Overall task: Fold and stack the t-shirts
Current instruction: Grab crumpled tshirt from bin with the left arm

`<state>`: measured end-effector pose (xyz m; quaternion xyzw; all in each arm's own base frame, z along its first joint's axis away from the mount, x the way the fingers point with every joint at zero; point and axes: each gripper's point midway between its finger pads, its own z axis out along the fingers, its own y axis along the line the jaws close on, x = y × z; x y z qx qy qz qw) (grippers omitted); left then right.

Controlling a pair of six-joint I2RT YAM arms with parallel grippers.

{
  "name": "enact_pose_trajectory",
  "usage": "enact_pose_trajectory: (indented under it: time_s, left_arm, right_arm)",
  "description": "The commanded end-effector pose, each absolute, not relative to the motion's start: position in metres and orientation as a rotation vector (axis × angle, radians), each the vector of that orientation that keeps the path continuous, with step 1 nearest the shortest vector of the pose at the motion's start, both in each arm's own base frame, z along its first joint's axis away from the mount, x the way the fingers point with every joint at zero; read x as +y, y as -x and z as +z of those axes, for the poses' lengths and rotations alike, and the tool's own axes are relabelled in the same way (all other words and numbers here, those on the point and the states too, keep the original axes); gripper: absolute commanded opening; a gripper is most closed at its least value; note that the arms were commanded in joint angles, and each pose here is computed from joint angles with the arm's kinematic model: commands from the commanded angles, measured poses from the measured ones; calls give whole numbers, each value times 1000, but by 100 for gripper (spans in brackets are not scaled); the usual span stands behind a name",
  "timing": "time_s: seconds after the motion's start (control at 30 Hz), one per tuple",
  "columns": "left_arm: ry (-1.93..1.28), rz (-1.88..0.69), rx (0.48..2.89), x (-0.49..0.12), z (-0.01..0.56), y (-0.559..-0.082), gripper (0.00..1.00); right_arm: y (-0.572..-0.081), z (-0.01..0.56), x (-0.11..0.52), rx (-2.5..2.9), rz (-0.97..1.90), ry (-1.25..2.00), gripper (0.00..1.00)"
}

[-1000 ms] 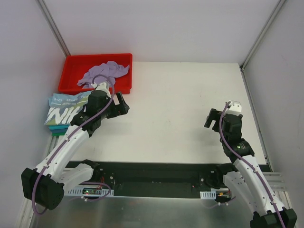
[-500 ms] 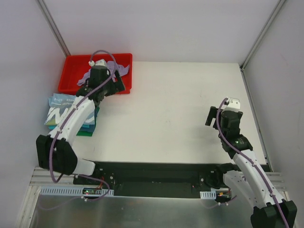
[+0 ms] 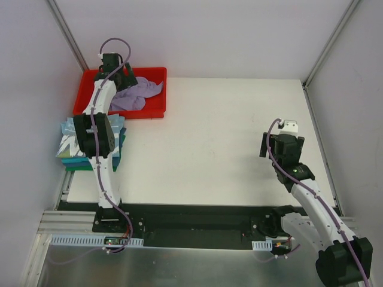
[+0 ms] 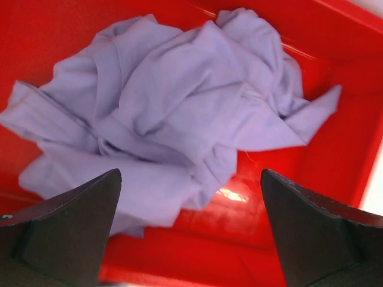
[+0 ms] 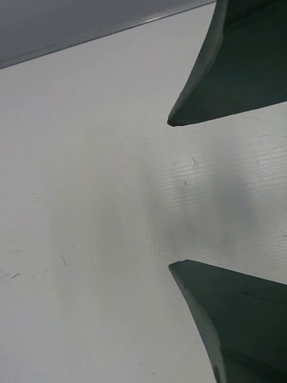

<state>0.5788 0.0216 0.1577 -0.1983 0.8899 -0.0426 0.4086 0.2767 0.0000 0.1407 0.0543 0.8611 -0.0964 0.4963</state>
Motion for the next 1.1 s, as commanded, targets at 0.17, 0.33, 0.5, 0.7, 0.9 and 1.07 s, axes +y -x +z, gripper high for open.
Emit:
enact_pose_trajectory:
  time_s: [0.17, 0.33, 0.5, 0.7, 0.9, 1.07]
  left_arm:
    - [488, -2, 2348, 36, 84, -615, 99]
    - [498, -19, 2388, 32, 54, -617, 63]
    - [463, -10, 2367, 32, 73, -617, 0]
    - [357, -118, 2164, 11, 201, -619, 0]
    - [274, -91, 1899, -14, 357, -574, 0]
    - [153, -152, 1739, -58, 449, -518, 0]
  right_arm:
    - [-288, 154, -11, 2070, -327, -139, 96]
    - [-289, 151, -13, 2082, -351, -139, 96]
    - [-289, 147, -12, 2107, -354, -132, 96]
    - [-292, 153, -7, 2089, -312, -153, 96]
    - [-288, 158, -5, 2042, -240, -242, 96]
    - [-278, 163, -1, 1988, -158, -294, 96]
